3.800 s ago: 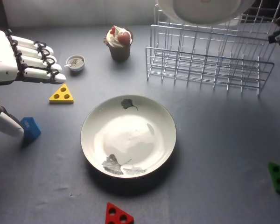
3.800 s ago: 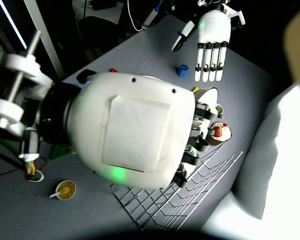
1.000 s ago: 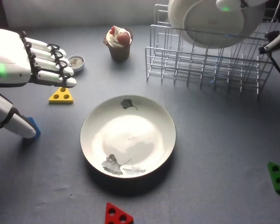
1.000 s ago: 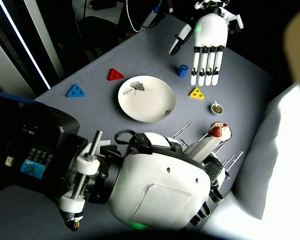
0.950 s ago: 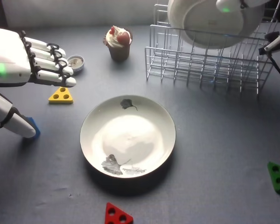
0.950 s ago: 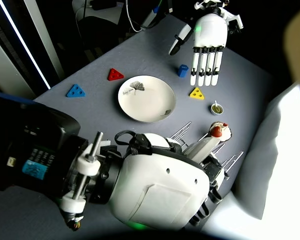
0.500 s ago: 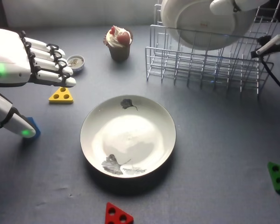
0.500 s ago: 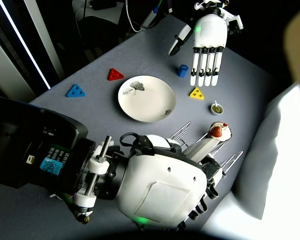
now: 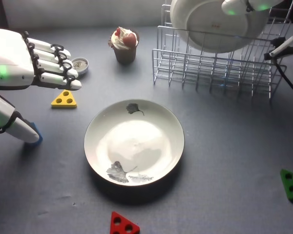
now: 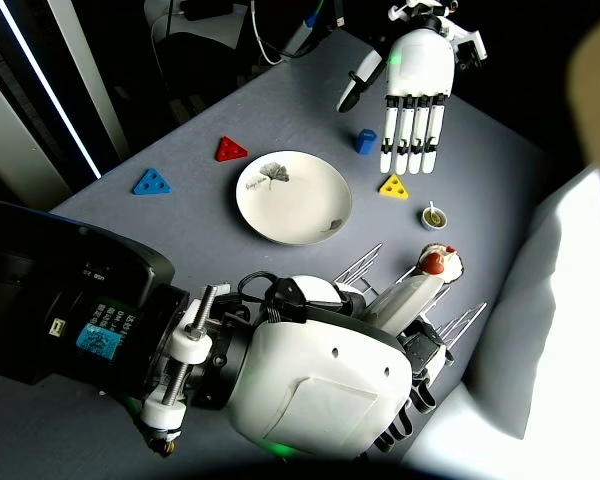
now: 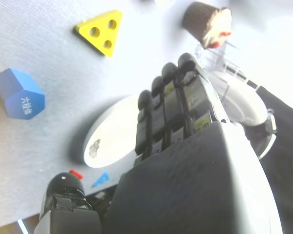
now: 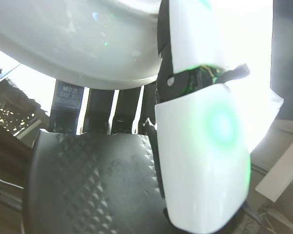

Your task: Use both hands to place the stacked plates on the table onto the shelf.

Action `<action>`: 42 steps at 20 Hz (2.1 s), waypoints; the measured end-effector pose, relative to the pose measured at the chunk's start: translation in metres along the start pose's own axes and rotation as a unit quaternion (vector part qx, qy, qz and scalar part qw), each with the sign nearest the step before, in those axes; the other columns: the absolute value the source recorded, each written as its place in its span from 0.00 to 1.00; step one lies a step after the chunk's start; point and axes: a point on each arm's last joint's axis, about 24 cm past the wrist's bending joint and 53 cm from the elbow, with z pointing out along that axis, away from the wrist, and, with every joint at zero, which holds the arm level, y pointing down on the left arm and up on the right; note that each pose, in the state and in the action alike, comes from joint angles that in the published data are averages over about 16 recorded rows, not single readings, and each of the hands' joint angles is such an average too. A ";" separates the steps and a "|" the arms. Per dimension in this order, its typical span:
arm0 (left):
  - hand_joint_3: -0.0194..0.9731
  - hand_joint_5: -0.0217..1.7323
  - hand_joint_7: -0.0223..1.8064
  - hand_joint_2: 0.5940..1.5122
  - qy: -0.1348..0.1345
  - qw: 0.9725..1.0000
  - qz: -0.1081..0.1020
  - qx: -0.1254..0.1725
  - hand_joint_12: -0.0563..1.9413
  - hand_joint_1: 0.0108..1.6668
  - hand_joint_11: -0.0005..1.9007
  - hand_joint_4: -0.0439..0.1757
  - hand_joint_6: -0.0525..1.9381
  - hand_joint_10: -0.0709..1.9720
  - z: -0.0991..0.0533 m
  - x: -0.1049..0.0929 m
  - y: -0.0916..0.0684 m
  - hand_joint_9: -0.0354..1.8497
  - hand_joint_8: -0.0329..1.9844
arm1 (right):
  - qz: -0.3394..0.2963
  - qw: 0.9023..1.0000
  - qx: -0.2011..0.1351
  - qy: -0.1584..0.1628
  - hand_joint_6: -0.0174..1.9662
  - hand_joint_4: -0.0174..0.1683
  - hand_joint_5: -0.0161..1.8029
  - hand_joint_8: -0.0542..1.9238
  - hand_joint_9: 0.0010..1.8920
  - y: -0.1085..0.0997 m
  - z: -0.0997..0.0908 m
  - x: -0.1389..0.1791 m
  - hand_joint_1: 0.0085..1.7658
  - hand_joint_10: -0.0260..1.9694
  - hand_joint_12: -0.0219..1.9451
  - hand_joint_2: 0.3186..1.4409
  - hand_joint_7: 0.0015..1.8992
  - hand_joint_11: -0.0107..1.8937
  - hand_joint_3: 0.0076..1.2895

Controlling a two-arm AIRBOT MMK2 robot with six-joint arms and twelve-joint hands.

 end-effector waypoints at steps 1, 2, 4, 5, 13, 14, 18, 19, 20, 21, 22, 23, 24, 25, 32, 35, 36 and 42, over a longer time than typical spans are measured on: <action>0.02 0.11 0.12 0.42 0.000 1.000 -0.001 0.001 0.03 0.00 0.09 0.24 0.04 0.04 0.000 0.000 0.000 0.13 0.02 | 0.001 1.000 0.000 -0.001 0.47 0.04 0.50 0.33 0.58 0.000 0.000 -0.001 0.82 0.37 0.42 0.55 0.58 0.56 0.00; 0.02 0.11 0.12 0.42 0.000 1.000 -0.002 0.002 0.03 0.00 0.09 0.24 0.04 0.04 0.000 0.000 -0.001 0.13 0.02 | 0.001 1.000 0.000 -0.001 0.47 0.04 0.50 0.32 0.58 0.000 0.000 -0.001 0.82 0.34 0.37 0.55 0.59 0.57 0.00; 0.02 0.11 0.12 0.42 -0.001 1.000 -0.005 0.004 0.03 0.00 0.09 0.24 0.04 0.04 0.000 -0.001 -0.002 0.13 0.02 | 0.002 1.000 0.000 -0.002 0.46 0.04 0.52 0.31 0.58 0.000 -0.001 -0.002 0.81 0.30 0.29 0.55 0.59 0.58 0.00; 0.02 0.11 0.12 0.42 -0.001 1.000 -0.007 0.005 0.03 0.00 0.09 0.24 0.04 0.04 0.000 -0.001 -0.002 0.13 0.02 | 0.002 1.000 0.000 -0.002 0.45 0.04 0.52 0.29 0.58 0.000 -0.001 -0.003 0.81 0.28 0.25 0.55 0.59 0.59 0.00; 0.02 0.12 0.12 0.42 -0.003 1.000 -0.022 0.014 0.03 0.00 0.09 0.24 0.04 0.04 0.001 -0.002 -0.005 0.13 0.02 | 0.003 1.000 -0.003 -0.006 0.30 0.04 0.55 0.13 0.58 0.000 -0.003 -0.006 0.73 0.07 0.04 0.57 0.57 0.61 0.00; 0.02 0.12 0.13 0.42 -0.004 1.000 -0.024 0.015 0.03 0.00 0.09 0.24 0.04 0.04 0.001 -0.002 -0.006 0.13 0.02 | 0.004 1.000 -0.004 -0.007 0.27 0.05 0.55 0.11 0.58 0.000 -0.003 -0.006 0.72 0.04 0.04 0.58 0.56 0.61 0.00; 0.02 0.12 0.13 0.42 -0.004 0.999 -0.032 0.023 0.03 0.00 0.09 0.23 0.04 0.04 0.001 -0.003 -0.008 0.13 0.02 | 0.005 1.000 -0.007 -0.008 0.17 0.06 0.53 0.05 0.56 0.001 -0.003 -0.006 0.67 0.02 0.03 0.59 0.53 0.58 0.00; 0.02 0.12 0.13 0.42 -0.004 0.999 -0.035 0.025 0.03 0.00 0.09 0.24 0.04 0.04 0.001 -0.003 -0.009 0.13 0.02 | 0.006 1.000 -0.007 -0.008 0.15 0.06 0.52 0.04 0.55 0.001 -0.004 -0.006 0.66 0.02 0.02 0.60 0.52 0.58 0.00; 0.02 0.12 0.13 0.42 -0.004 0.999 -0.037 0.028 0.03 0.00 0.09 0.24 0.04 0.04 0.000 -0.003 -0.010 0.13 0.02 | 0.006 1.000 -0.008 -0.008 0.12 0.06 0.51 0.03 0.55 0.002 -0.004 -0.006 0.65 0.01 0.02 0.60 0.51 0.57 0.00; 0.02 0.12 0.13 0.42 -0.004 0.999 -0.040 0.031 0.03 0.00 0.09 0.24 0.04 0.04 0.000 -0.003 -0.011 0.13 0.02 | 0.006 1.000 -0.009 -0.007 0.10 0.07 0.50 0.03 0.54 0.003 -0.004 -0.006 0.64 0.01 0.02 0.60 0.51 0.56 0.00; 0.02 0.11 0.13 0.42 -0.004 0.998 -0.042 0.035 0.03 0.00 0.09 0.24 0.04 0.04 0.000 -0.003 -0.013 0.13 0.02 | 0.005 1.000 -0.011 -0.007 0.08 0.07 0.49 0.03 0.54 0.003 -0.004 -0.006 0.63 0.01 0.02 0.61 0.50 0.56 0.00; 0.02 0.11 0.13 0.42 -0.004 0.998 -0.045 0.040 0.03 0.00 0.09 0.24 0.04 0.04 -0.001 -0.003 -0.014 0.13 0.02 | 0.005 1.000 -0.012 -0.007 0.06 0.07 0.48 0.03 0.53 0.005 -0.005 -0.005 0.63 0.01 0.02 0.61 0.50 0.55 0.00; 0.02 0.11 0.13 0.42 -0.003 0.998 -0.048 0.046 0.03 0.00 0.09 0.24 0.04 0.04 -0.001 -0.003 -0.017 0.13 0.02 | 0.004 1.000 -0.013 -0.006 0.04 0.07 0.48 0.03 0.53 0.006 -0.005 -0.005 0.62 0.01 0.02 0.61 0.50 0.54 0.00; 0.02 0.11 0.13 0.42 -0.003 0.997 -0.051 0.052 0.03 0.00 0.09 0.24 0.04 0.04 -0.001 -0.003 -0.019 0.13 0.02 | 0.002 1.000 -0.015 -0.005 0.02 0.08 0.47 0.03 0.52 0.007 -0.006 -0.004 0.61 0.01 0.02 0.61 0.49 0.54 0.00; 0.02 0.11 0.13 0.42 0.006 0.992 -0.071 0.105 0.03 0.00 0.09 0.24 0.04 0.04 -0.002 0.001 -0.047 0.13 0.02 | -0.040 0.998 -0.038 0.008 0.02 0.08 0.43 0.03 0.47 0.025 -0.012 0.003 0.58 0.01 0.02 0.60 0.45 0.48 0.00; 0.02 0.11 0.12 0.42 0.010 0.989 -0.076 0.125 0.03 0.00 0.09 0.24 0.04 0.04 -0.002 0.003 -0.059 0.13 0.02 | -0.108 0.991 -0.071 0.020 0.02 0.08 0.40 0.03 0.43 0.043 -0.020 0.013 0.56 0.01 0.02 0.59 0.41 0.45 0.00; 0.02 0.11 0.12 0.42 0.012 0.988 -0.077 0.131 0.03 0.00 0.09 0.24 0.04 0.04 -0.002 0.005 -0.063 0.13 0.02 | -0.139 0.986 -0.086 0.025 0.02 0.08 0.38 0.03 0.42 0.051 -0.024 0.019 0.55 0.01 0.02 0.59 0.40 0.43 0.00; 0.02 0.11 0.13 0.42 0.029 0.984 -0.072 0.158 0.03 0.00 0.09 0.23 0.04 0.04 0.001 0.017 -0.085 0.13 0.02 | -0.355 0.912 -0.192 0.072 0.02 0.10 0.28 0.03 0.30 0.083 -0.065 0.082 0.50 0.01 0.02 0.55 0.29 0.32 0.00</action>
